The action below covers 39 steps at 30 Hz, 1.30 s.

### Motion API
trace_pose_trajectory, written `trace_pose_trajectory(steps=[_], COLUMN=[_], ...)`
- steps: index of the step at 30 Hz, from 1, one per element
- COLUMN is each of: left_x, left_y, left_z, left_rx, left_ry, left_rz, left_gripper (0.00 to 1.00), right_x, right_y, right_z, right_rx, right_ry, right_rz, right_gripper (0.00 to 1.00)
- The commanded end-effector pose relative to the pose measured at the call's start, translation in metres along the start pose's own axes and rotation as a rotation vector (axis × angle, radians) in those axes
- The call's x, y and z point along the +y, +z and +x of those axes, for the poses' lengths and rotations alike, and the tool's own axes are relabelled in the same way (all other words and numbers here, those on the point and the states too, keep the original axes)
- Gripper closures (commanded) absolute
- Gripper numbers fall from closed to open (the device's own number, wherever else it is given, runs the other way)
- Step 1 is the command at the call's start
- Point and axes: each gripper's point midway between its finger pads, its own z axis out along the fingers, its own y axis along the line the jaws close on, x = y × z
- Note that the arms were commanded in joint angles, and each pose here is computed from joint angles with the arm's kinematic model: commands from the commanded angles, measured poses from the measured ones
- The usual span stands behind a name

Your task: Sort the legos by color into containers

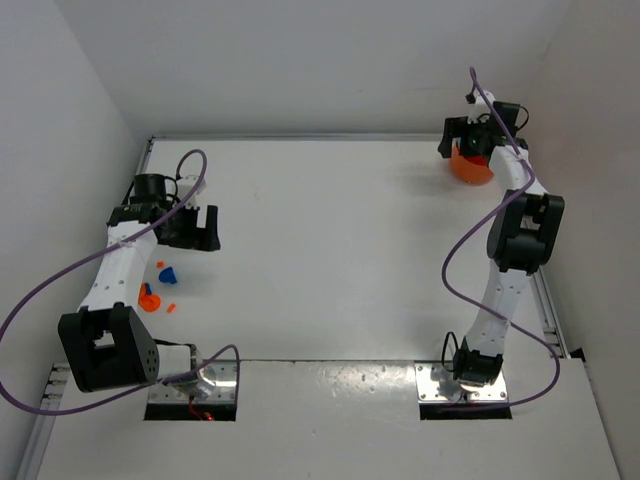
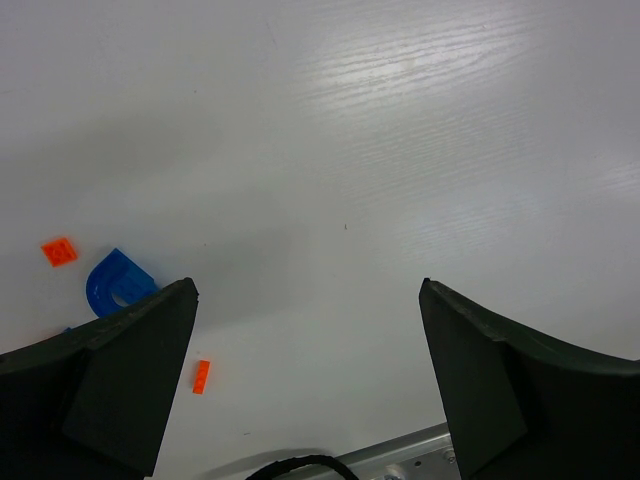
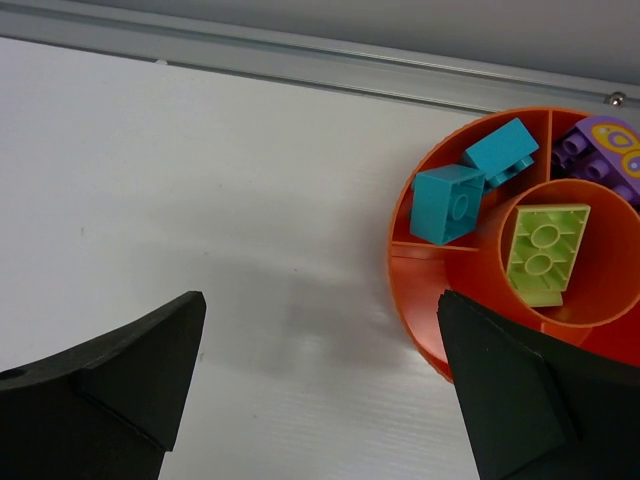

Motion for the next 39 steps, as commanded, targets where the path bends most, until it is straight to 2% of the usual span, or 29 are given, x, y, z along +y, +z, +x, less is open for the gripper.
trace_pose_trajectory(steps=[1, 28, 39], left_x=[0.000, 0.002, 0.002], left_y=[-0.006, -0.001, 0.001], left_z=[-0.008, -0.008, -0.007], left_rx=[-0.041, -0.033, -0.024], left_ry=[-0.004, -0.007, -0.010], left_rz=[0.003, 0.005, 0.007], left_gripper=[0.00, 0.00, 0.00], right_x=[-0.012, -0.018, -0.012], right_y=[-0.013, 0.020, 0.041], right_z=[-0.027, -0.007, 0.014], right_rx=[-0.069, -0.011, 0.031], right_ry=[-0.061, -0.049, -0.029], right_rz=[0.060, 0.067, 0.062], right_gripper=[0.00, 0.00, 0.00])
